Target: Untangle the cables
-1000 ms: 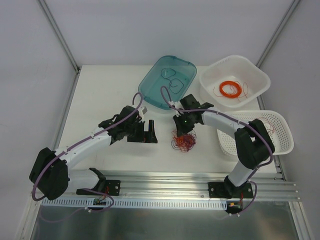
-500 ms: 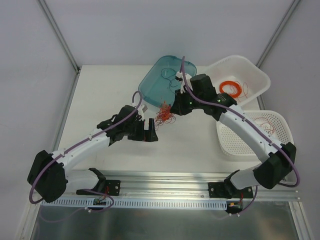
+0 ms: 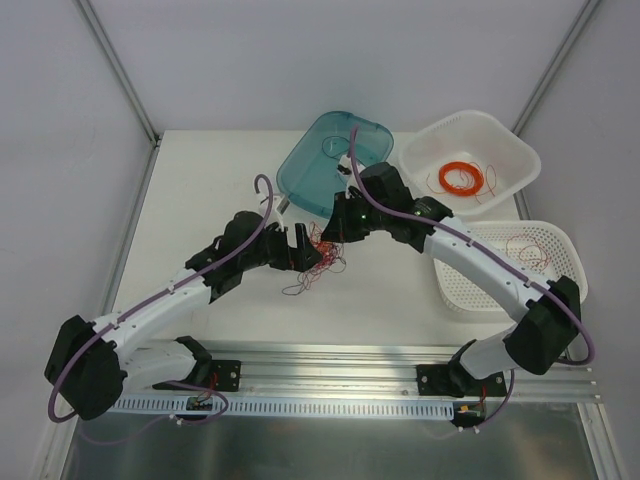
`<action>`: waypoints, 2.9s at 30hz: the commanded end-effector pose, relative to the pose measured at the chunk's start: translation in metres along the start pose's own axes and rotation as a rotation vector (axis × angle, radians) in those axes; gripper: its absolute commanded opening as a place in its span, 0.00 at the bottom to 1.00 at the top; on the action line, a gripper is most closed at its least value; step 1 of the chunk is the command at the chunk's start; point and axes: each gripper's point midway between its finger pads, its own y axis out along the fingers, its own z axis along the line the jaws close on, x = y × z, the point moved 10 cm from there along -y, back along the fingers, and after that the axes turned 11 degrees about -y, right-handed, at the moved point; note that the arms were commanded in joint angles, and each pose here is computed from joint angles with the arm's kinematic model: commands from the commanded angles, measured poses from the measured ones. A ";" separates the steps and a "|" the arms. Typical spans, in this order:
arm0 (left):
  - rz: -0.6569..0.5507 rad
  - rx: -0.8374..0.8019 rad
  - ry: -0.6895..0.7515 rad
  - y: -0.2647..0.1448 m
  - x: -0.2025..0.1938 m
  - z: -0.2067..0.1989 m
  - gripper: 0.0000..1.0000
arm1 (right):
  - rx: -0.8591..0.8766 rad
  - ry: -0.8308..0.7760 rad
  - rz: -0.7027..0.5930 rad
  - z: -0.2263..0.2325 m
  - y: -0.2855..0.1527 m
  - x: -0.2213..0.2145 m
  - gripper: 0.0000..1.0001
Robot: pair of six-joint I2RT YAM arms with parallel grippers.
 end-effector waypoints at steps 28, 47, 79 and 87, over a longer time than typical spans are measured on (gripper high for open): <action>-0.078 0.389 -0.083 0.046 -0.031 0.065 0.00 | -0.138 -0.095 -0.106 0.012 -0.081 0.010 0.01; -0.024 0.450 -0.099 -0.022 -0.022 0.072 0.00 | -0.201 0.194 -0.001 -0.067 -0.071 -0.059 0.02; 0.254 -0.041 0.085 -0.017 -0.026 0.021 0.00 | 0.328 -0.302 -0.046 -0.003 0.053 -0.019 0.58; 0.280 -0.068 0.079 -0.014 -0.024 0.016 0.00 | 0.449 -0.389 -0.022 0.008 0.054 -0.024 0.60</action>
